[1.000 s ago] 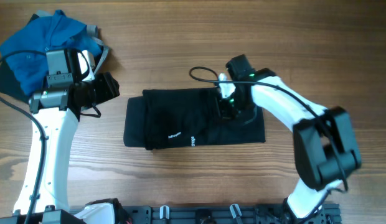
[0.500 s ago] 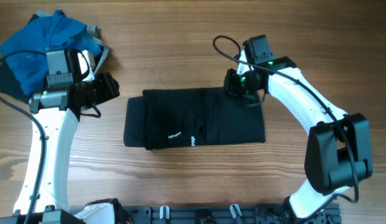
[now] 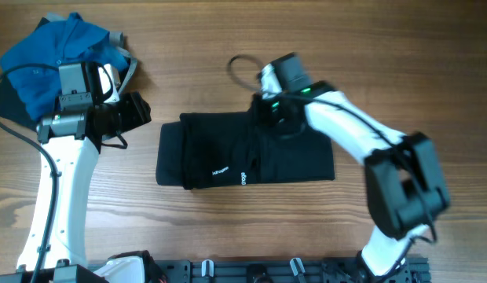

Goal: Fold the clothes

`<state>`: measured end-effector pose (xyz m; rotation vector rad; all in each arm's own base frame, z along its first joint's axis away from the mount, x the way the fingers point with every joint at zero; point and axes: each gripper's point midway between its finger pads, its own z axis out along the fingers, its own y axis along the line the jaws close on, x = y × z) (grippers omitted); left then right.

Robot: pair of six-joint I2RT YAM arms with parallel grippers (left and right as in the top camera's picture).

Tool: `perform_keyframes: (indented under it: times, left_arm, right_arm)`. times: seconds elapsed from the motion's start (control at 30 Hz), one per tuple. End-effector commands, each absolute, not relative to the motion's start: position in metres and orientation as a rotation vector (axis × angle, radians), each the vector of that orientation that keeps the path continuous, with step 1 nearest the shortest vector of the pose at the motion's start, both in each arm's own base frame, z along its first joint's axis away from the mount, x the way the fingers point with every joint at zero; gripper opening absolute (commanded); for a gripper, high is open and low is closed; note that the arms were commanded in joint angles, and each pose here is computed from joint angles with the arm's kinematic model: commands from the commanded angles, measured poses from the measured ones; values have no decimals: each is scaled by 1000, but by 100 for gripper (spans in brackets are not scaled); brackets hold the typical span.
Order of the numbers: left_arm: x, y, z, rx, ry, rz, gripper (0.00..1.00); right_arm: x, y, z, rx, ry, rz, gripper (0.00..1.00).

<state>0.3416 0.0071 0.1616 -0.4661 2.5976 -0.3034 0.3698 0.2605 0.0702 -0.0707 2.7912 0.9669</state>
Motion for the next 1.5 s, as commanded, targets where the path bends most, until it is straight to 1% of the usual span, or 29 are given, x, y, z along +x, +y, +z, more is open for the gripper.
perform_keyframes:
  times: [0.0, 0.07, 0.17, 0.3, 0.37, 0.43, 0.47, 0.5, 0.53, 0.57, 0.6, 0.67, 0.73, 0.83, 0.93, 0.97, 1.0, 1.03, 1.07, 1.1, 1.13, 1.17, 1.2, 1.23, 1.3, 1.37, 1.47]
  left_arm:
    - [344, 8, 171, -443, 2572, -312, 62]
    - [344, 8, 171, -443, 2572, -312, 62]
    - [344, 8, 171, -443, 2572, -312, 62]
    - [344, 8, 172, -442, 2569, -312, 63]
    - [344, 8, 172, -442, 2569, -312, 63]
    - [344, 8, 172, -441, 2570, -311, 63]
    - [344, 8, 172, -441, 2570, -311, 63]
    - [345, 8, 172, -441, 2569, -311, 63]
    - [345, 8, 172, -440, 2565, -311, 63]
    - [346, 8, 172, -439, 2563, -312, 63]
    - [346, 8, 173, -439, 2562, -312, 64]
    - [346, 8, 173, -439, 2562, -312, 64]
    - [346, 8, 172, -440, 2563, -312, 64]
    - [341, 8, 170, -446, 2584, -312, 66]
    - [340, 8, 169, -448, 2588, -312, 66]
    - [340, 8, 169, -447, 2588, -312, 66]
    - [340, 8, 169, -448, 2588, -312, 67]
    - [340, 8, 169, -447, 2588, -312, 69]
    - [340, 8, 169, -447, 2588, -312, 72]
    - [340, 8, 169, -447, 2588, -312, 78]
    - [340, 8, 169, -448, 2590, -312, 82]
    - [338, 5, 167, -447, 2601, -328, 88]
    - [334, -5, 162, -396, 2630, -394, 92]
    - [330, -13, 154, -353, 2659, -453, 94]
    - [326, -15, 122, -365, 2740, -472, 96]
    - [327, -15, 93, -390, 2807, -480, 100]
    - [320, -16, 36, -429, 2976, -500, 100]
  right_arm:
    - [397, 210, 85, 98, 2756, 831, 4]
    - [392, 185, 61, 314, 2847, 734, 4]
    - [376, 180, 28, 594, 2962, 694, 4]
    - [384, 182, -4, 753, 2965, 690, 4]
    - [402, 187, -1, 641, 2900, 734, 4]
    - [420, 194, 28, 390, 2798, 774, 4]
    - [423, 195, 38, 325, 2771, 783, 4]
    - [423, 202, 62, 176, 2719, 831, 4]
    - [412, 206, 93, 96, 2691, 887, 4]
    - [399, 207, 108, 93, 2706, 924, 5]
    - [387, 207, 110, 113, 2747, 939, 5]
    - [369, 207, 99, 200, 2847, 933, 5]
    - [349, 218, 73, 369, 2961, 922, 4]
    - [327, 230, 17, 574, 3102, 797, 4]
    - [321, 240, -9, 617, 3158, 840, 4]
    - [324, 243, -12, 558, 3149, 866, 4]
    - [333, 248, -9, 399, 3104, 901, 4]
    - [341, 250, 2, 247, 3051, 920, 4]
    - [355, 252, 29, 42, 2951, 968, 4]
    - [363, 253, 61, -95, 2851, 1015, 4]
    - [366, 249, 81, -131, 2798, 1018, 5]
    - [369, 238, 110, -123, 2736, 1001, 8]
    - [371, 222, 136, -90, 2687, 963, 18]
    - [372, 207, 151, -57, 2664, 909, 30]
    - [371, 182, 167, -32, 2638, 834, 44]
    - [367, 163, 171, -12, 2647, 800, 50]
    - [361, 139, 164, 27, 2693, 763, 51]
